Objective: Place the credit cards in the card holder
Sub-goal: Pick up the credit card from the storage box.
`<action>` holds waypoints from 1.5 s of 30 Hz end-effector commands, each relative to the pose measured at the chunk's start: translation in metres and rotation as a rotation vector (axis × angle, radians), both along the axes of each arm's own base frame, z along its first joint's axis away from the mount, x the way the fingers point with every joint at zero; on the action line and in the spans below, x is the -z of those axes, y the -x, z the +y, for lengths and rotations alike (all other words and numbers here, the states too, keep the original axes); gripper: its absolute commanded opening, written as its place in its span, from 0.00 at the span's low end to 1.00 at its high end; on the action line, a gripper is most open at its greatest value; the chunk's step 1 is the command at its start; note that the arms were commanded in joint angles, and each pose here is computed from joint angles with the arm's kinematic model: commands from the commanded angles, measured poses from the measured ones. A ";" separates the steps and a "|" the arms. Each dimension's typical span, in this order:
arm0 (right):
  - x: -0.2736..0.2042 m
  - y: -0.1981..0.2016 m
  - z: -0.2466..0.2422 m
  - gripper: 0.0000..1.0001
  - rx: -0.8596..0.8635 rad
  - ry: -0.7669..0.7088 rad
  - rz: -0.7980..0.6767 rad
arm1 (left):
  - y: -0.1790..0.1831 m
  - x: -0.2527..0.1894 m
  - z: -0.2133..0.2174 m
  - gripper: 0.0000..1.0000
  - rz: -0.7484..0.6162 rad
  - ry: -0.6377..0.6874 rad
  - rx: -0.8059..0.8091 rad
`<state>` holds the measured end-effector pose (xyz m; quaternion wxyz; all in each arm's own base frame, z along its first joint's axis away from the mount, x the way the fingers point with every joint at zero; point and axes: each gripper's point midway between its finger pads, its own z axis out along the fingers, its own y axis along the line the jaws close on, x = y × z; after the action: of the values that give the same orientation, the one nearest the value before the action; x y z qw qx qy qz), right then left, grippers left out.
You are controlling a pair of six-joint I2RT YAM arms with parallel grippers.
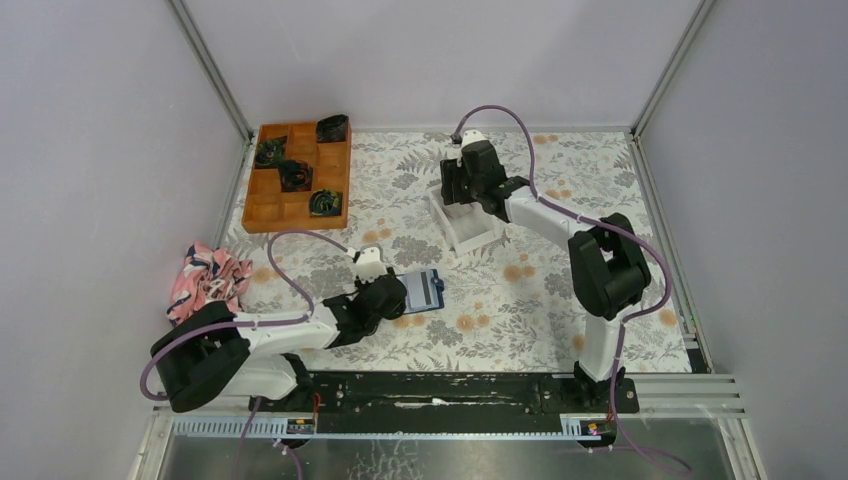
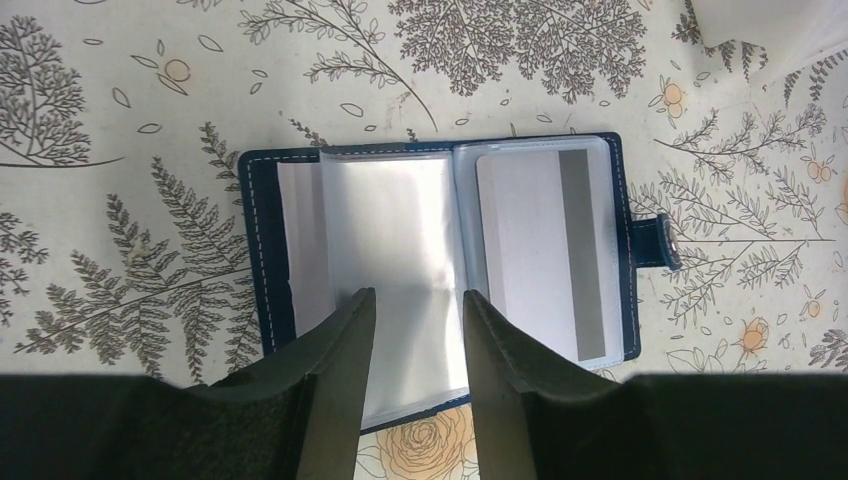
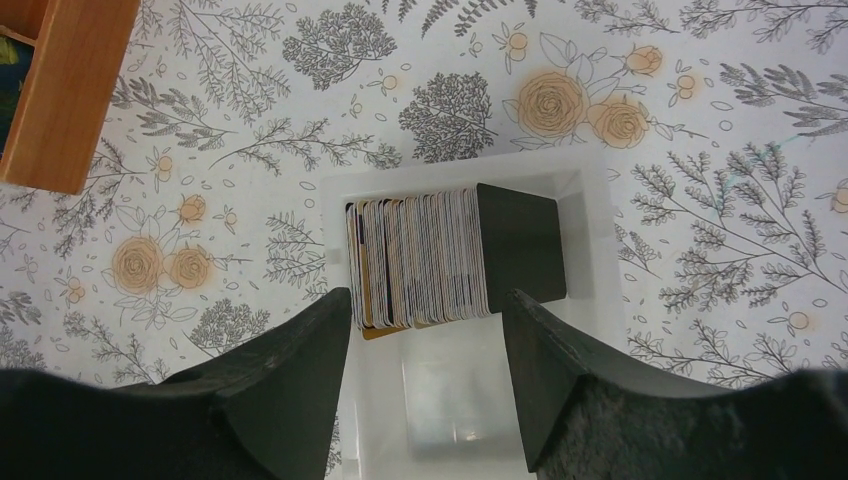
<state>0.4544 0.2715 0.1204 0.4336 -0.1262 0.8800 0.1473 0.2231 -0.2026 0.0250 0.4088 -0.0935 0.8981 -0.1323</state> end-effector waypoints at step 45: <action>-0.008 -0.014 0.011 0.37 -0.068 -0.201 0.067 | -0.169 -0.059 -0.078 0.44 -0.117 0.135 0.037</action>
<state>0.4706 0.2704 0.0876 0.3815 -0.0987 0.8937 0.2144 0.3729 -0.2652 0.0700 0.4388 -0.1061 0.8743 -0.1783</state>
